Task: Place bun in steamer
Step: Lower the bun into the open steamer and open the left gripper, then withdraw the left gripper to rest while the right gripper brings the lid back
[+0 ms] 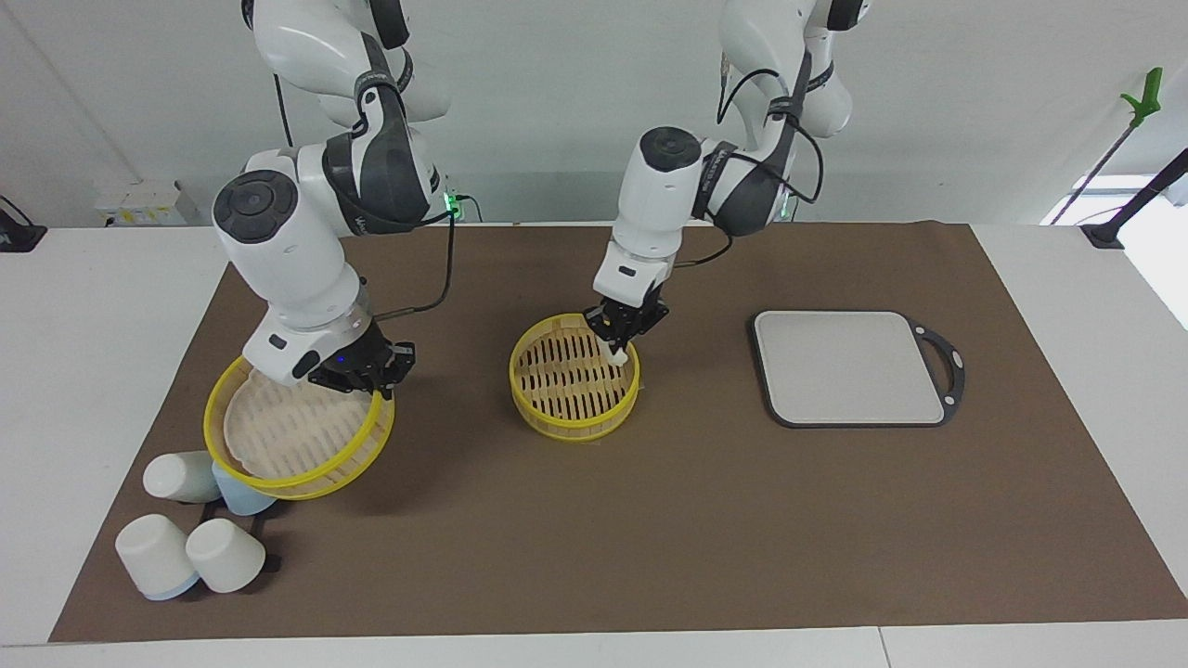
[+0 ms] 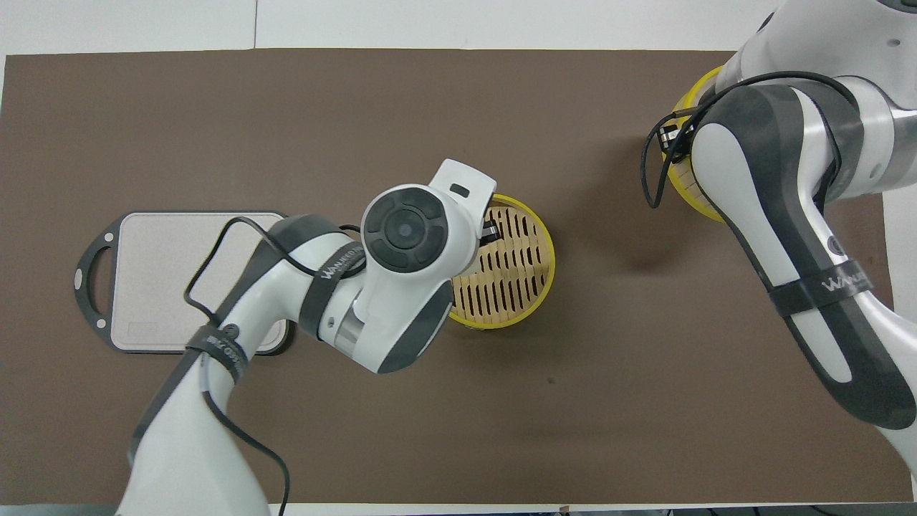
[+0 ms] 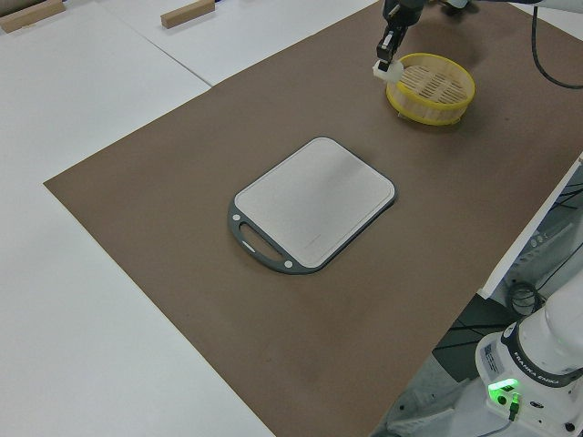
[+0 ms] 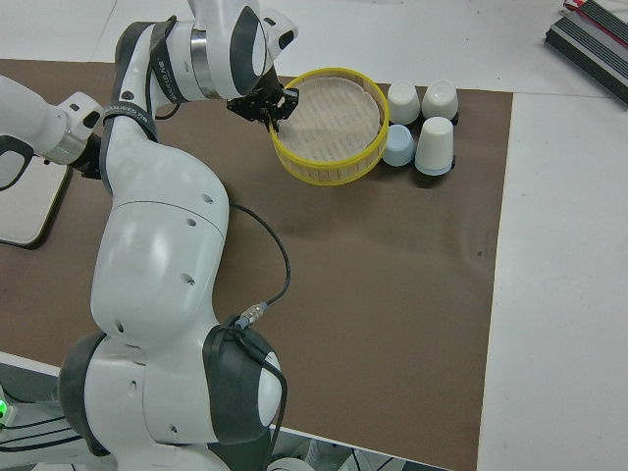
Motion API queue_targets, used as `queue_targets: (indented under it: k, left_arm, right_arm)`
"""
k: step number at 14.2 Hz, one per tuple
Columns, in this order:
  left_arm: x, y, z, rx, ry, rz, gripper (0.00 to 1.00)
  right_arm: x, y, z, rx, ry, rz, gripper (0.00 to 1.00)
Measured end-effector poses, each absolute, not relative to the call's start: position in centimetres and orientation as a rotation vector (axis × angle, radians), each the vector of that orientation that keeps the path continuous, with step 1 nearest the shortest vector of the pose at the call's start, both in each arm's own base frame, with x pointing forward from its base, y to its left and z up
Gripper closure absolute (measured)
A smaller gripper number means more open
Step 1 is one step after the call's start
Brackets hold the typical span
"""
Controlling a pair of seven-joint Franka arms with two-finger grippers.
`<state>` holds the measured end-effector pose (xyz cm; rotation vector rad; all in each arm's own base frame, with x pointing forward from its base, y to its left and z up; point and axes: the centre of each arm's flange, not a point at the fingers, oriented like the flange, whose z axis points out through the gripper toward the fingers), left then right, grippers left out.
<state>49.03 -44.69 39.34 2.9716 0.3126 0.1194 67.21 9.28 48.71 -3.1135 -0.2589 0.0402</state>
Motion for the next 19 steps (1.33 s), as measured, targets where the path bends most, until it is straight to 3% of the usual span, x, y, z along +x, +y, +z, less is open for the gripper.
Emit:
queue_targets:
  k: [4, 6, 7, 12, 13, 17, 19]
  left_arm:
    - [47.5, -47.7, 34.0, 2.989, 0.275, 0.115, 0.92]
    - [47.8, -47.6, 33.8, 2.985, 0.289, 0.125, 0.77]
    - [47.9, -47.4, 33.8, 2.985, 0.296, 0.126, 0.62]
    - [48.0, -47.2, 33.7, 2.987, 0.309, 0.125, 0.07]
    - [48.0, -47.2, 33.7, 2.987, 0.311, 0.125, 0.00]
    - [48.9, -46.1, 34.9, 2.987, 0.341, 0.128, 0.00]
    - [50.7, -42.4, 39.1, 3.003, 0.374, 0.098, 0.00]
  right_arm:
    - [67.2, 9.1, 48.6, -3.114, -0.254, 0.043, 0.92]
    - [67.2, 8.9, 48.6, -3.115, -0.250, 0.044, 0.92]
    - [67.3, 8.9, 48.6, -3.115, -0.249, 0.044, 0.92]
    - [67.2, 8.9, 48.5, -3.115, -0.249, 0.045, 0.92]
    - [67.2, 8.9, 48.5, -3.115, -0.249, 0.045, 0.92]
    - [67.2, 8.9, 48.5, -3.113, -0.246, 0.048, 0.92]
    - [67.2, 9.2, 48.5, -3.112, -0.220, 0.048, 0.92]
